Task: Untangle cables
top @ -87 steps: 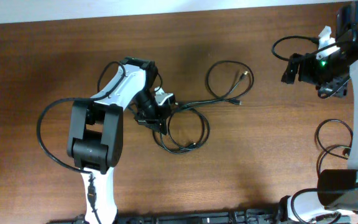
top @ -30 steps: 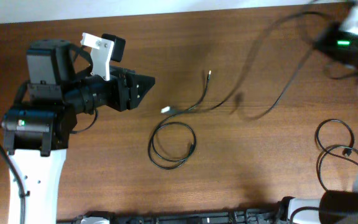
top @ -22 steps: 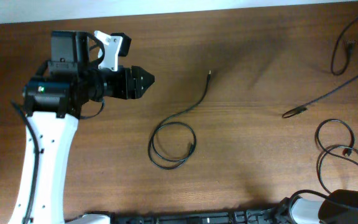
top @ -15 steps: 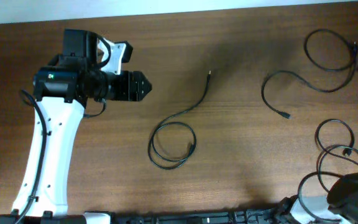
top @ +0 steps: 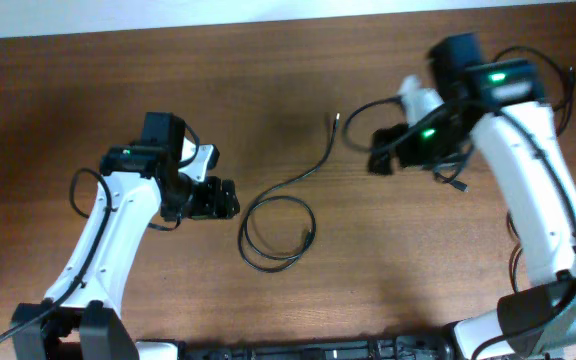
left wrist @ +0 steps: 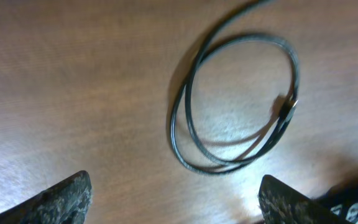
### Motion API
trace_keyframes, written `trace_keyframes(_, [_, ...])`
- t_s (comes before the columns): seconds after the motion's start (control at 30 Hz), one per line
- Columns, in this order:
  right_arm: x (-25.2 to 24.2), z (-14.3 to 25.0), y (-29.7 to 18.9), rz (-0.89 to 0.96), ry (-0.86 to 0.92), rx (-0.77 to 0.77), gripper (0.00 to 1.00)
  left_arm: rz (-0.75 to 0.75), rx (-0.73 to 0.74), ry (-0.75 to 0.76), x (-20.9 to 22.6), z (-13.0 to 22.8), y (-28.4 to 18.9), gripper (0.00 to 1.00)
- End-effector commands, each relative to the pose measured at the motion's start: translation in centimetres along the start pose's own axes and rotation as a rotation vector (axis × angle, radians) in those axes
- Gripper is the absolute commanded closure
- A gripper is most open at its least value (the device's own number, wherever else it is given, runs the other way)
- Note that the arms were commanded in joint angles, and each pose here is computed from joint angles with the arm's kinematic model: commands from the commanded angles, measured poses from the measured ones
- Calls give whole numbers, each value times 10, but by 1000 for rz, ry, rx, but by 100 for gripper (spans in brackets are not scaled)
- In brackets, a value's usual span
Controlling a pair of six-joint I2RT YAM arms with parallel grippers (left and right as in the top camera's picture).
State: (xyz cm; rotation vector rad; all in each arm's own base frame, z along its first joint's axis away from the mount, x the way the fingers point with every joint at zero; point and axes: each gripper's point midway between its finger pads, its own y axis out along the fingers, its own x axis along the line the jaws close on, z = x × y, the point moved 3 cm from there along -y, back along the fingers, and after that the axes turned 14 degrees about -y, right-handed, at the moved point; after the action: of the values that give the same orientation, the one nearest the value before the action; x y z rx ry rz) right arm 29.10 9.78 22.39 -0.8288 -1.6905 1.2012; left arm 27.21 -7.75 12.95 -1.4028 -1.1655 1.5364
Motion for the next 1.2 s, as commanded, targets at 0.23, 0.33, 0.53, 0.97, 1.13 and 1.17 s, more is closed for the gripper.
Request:
trace_keyframes(0.23, [92, 26, 131, -52, -250, 85, 1, -89, -3, -18, 34, 14, 48, 36])
trace_keyframes(0.33, [131, 22, 148, -72, -489, 8, 1, -269, -160, -457, 87, -6, 33, 0])
trace_keyframes(0.53, [194, 7, 188, -22, -762, -137, 1, -128, -279, -824, 162, -25, 5, 1])
trace_keyframes(0.97, [203, 3, 241, -17, -792, -123, 33, -131, -272, -830, 163, -23, 5, 1])
trace_keyframes(1.13, [195, 1, 255, 21, -783, -110, 34, -131, -271, -830, 163, -22, 5, 1])
trace_keyframes(1.17, [196, 0, 255, 19, -783, -115, 35, -131, -271, -830, 163, -23, 5, 1])
